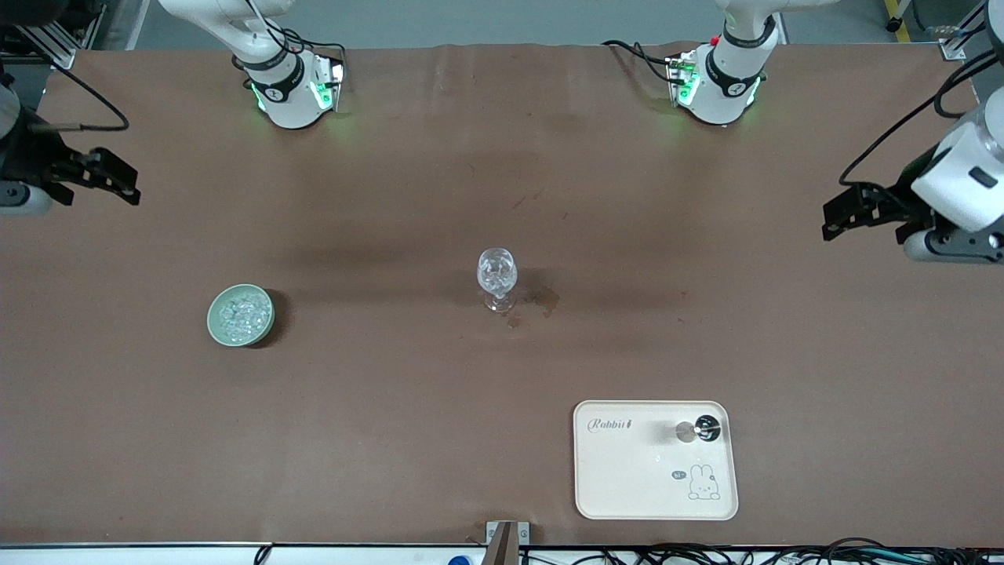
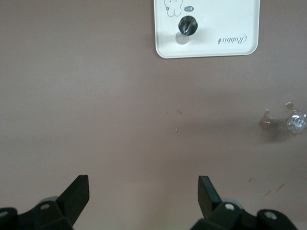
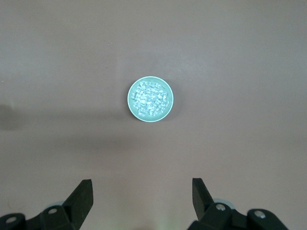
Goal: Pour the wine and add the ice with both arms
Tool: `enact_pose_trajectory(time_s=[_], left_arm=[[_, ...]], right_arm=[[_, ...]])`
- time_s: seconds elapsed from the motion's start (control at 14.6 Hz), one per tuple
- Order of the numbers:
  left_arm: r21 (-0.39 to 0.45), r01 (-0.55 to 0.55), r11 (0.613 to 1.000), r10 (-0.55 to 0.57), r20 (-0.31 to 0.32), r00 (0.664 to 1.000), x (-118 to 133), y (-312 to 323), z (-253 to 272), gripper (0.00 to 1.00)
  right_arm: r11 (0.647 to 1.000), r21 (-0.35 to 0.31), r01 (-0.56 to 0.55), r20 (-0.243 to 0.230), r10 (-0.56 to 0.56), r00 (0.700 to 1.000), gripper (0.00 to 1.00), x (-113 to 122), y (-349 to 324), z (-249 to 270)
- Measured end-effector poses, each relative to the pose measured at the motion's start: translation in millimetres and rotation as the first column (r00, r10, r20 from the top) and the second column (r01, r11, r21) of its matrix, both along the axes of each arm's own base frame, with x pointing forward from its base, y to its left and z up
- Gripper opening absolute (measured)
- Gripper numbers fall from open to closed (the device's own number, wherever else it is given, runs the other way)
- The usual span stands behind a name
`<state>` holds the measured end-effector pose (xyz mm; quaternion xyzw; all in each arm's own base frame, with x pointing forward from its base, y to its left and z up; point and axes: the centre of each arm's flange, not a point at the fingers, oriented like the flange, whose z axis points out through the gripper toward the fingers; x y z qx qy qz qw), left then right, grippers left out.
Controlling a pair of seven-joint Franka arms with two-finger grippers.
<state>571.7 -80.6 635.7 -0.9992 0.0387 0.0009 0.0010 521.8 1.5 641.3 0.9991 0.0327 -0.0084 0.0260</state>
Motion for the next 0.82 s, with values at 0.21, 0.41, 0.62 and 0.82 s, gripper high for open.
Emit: enact_pose_trajectory(time_s=[0.21, 0.41, 0.62, 0.82], left_arm=[[0.017, 0.000, 1.000, 0.000, 0.008, 1.000, -28.9, -1.1, 11.3, 1.00], [0.034, -0.002, 0.999, 0.002, 0.007, 1.000, -55.3, -1.5, 15.5, 1.00], [0.037, -0.009, 0.999, 0.009, 0.015, 1.000, -62.8, 2.0, 19.5, 1.00], [0.036, -0.013, 0.999, 0.012, 0.014, 1.000, -61.8, 4.0, 18.4, 1.00]], right_arm=[[0.999, 0.002, -0.032, 0.047, 0.032, 0.998, 0.92, -3.5, -5.4, 33.3], [0.998, 0.002, -0.059, 0.043, 0.059, 0.997, 0.92, -5.5, -6.9, 43.8], [0.995, 0.002, -0.102, 0.023, 0.102, 0.995, 0.92, -1.1, -8.0, 36.9], [0.994, 0.004, -0.114, 0.002, 0.114, 0.994, 0.92, 5.3, -8.7, 26.2]])
